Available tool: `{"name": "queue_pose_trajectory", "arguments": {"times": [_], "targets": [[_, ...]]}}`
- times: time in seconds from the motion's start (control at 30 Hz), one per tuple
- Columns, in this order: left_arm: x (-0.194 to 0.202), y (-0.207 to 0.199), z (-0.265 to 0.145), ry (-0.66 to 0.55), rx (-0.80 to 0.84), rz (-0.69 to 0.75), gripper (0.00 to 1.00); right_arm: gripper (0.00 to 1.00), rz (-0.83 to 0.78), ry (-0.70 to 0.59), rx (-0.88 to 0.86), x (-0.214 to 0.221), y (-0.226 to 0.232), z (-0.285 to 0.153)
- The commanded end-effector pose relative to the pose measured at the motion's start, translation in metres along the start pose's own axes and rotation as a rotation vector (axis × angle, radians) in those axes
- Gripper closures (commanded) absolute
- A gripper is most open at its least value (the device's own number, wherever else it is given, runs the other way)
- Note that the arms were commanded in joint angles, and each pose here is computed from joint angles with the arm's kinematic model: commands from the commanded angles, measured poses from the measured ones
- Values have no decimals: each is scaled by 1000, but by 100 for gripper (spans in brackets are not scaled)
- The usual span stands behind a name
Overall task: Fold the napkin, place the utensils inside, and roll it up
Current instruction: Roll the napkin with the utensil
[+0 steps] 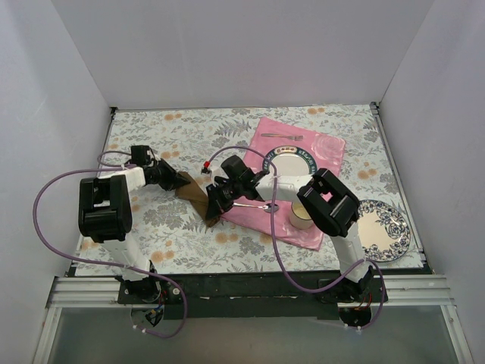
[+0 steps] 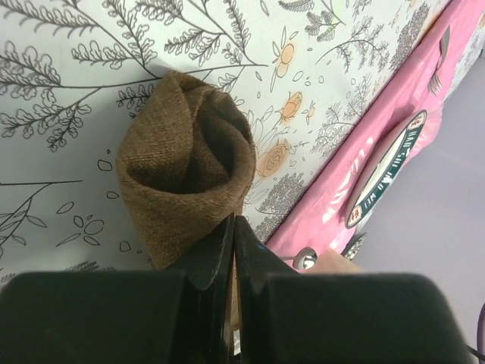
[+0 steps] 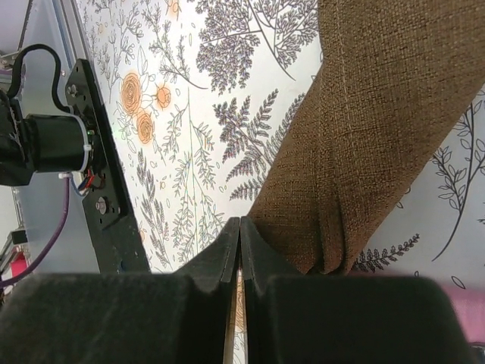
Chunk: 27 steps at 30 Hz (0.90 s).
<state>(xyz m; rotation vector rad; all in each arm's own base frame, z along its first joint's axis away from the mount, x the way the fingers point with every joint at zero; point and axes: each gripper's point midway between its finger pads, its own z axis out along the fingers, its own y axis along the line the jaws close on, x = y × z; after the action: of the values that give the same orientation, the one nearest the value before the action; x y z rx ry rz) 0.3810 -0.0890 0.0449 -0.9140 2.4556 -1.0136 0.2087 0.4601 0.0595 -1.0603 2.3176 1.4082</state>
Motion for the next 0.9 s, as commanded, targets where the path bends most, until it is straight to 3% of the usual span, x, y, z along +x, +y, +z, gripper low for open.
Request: {"name": "queue_pose_trajectory", "arguments": {"times": [0.0,0.17,0.23,0.3,0.4,0.5,0.7,0.87], "targets": [[-23,-35,-30,-119,19,132,98,92,-57,-22,-15,-16,14,-2],[-20,-64,-54,-159,51,192,78,88,-128,-79,-1,-46,45,-30],[-13,-71,-66,-170,64,199,64,84,-170,-98,56,-54,44,-40],[-3,-60,-71,-163,23,176,53,80,-182,-114,117,-61,46,-55],[12,-46,-82,-154,-26,137,47,75,-181,-148,169,-65,41,-79],[35,-34,-91,-116,-45,82,31,71,-153,-186,210,-65,30,-104],[94,-17,-86,4,100,-36,24,69,-105,-237,261,-54,5,-139],[105,-15,-77,14,193,-95,23,69,-97,-245,266,-47,1,-149]]}}
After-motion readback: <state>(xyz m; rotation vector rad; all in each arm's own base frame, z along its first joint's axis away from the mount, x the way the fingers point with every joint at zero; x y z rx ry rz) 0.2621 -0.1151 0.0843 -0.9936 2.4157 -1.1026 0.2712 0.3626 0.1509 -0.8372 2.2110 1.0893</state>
